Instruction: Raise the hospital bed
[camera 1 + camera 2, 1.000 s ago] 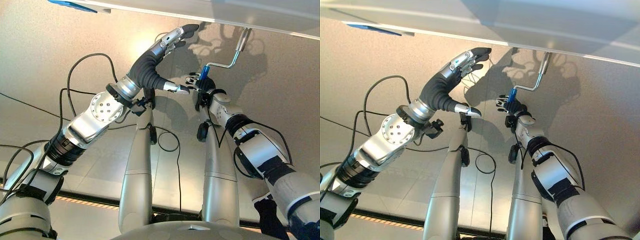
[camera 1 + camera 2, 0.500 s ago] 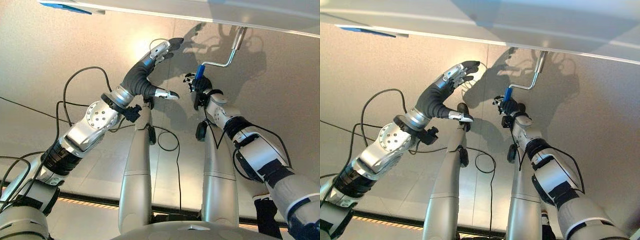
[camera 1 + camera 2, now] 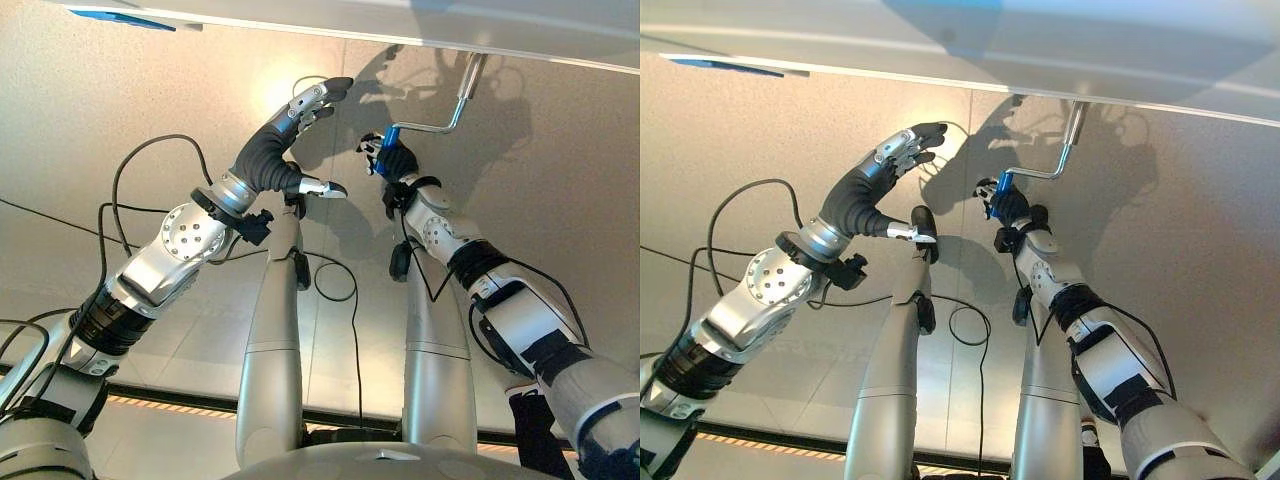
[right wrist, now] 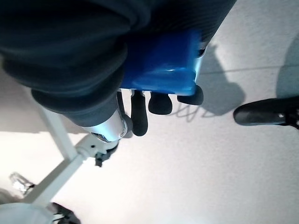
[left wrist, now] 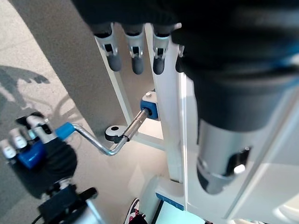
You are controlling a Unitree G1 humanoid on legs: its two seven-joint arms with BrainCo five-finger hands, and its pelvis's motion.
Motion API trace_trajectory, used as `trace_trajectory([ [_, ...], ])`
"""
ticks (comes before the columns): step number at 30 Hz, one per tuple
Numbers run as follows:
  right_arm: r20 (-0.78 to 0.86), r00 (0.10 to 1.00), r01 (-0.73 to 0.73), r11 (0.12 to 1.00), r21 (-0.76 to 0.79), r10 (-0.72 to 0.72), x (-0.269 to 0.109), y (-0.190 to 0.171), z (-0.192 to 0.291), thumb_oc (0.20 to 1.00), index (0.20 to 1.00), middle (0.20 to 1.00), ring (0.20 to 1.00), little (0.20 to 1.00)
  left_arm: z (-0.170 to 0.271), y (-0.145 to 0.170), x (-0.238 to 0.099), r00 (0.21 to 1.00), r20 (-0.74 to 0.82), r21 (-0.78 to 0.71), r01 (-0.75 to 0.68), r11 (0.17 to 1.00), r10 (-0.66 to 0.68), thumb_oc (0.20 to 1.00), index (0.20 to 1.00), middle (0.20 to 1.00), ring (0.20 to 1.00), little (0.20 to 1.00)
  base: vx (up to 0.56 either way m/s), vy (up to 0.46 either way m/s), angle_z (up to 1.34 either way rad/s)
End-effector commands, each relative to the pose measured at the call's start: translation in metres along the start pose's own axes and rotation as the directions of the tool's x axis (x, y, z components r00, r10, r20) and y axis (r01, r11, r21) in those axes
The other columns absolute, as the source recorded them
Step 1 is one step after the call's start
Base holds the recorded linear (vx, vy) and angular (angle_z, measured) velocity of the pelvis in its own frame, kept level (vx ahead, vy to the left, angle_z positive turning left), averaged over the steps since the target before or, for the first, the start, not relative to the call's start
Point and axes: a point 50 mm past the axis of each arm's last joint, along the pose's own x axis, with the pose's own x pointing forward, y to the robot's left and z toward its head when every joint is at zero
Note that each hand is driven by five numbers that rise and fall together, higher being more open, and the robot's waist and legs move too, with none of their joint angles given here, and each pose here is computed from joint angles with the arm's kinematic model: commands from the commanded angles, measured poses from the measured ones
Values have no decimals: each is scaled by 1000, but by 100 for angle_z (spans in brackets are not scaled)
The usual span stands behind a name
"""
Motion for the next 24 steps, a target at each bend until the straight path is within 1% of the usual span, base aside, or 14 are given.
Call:
trace_trajectory([
  [1,230,926,-290,954,-70,298,-12,52,47,200,200,200,200,200,25,-4,-15,995,88,106,31,994,-40,1000,1000,1000,1000,1000,-5,-31,2],
  [3,246,917,-304,950,-76,314,-19,51,48,200,200,200,200,200,24,-4,-17,996,81,117,30,993,-40,1000,1000,1000,1000,1000,0,0,0],
  [4,295,889,-331,937,-115,350,-33,48,58,200,200,200,200,200,25,0,-20,996,76,146,25,989,-37,1000,1000,1000,1000,1000,0,0,0],
  [6,315,874,-351,929,-117,370,-45,44,61,200,200,200,200,200,26,1,-23,997,71,152,30,988,-41,1000,1000,1000,1000,1000,-5,-17,1],
  [11,385,838,-367,921,-129,387,-76,31,73,200,200,200,200,200,26,3,-33,997,49,156,44,987,-52,1000,1000,1000,1000,1000,-2,-12,1],
  [16,443,811,-372,921,-113,382,-95,24,83,200,200,200,200,200,29,5,-40,997,43,144,53,988,-60,1000,1000,1000,1000,1000,-1,-7,0],
  [18,471,785,-396,911,-118,402,-107,22,91,200,200,200,200,200,31,7,-44,997,39,142,55,988,-61,1000,1000,1000,1000,1000,-8,-37,-3],
  [24,514,747,-441,893,-93,423,-123,20,99,200,200,200,200,200,35,10,-49,997,45,125,52,991,-58,1000,1000,1000,1000,1000,-2,-3,-1],
])
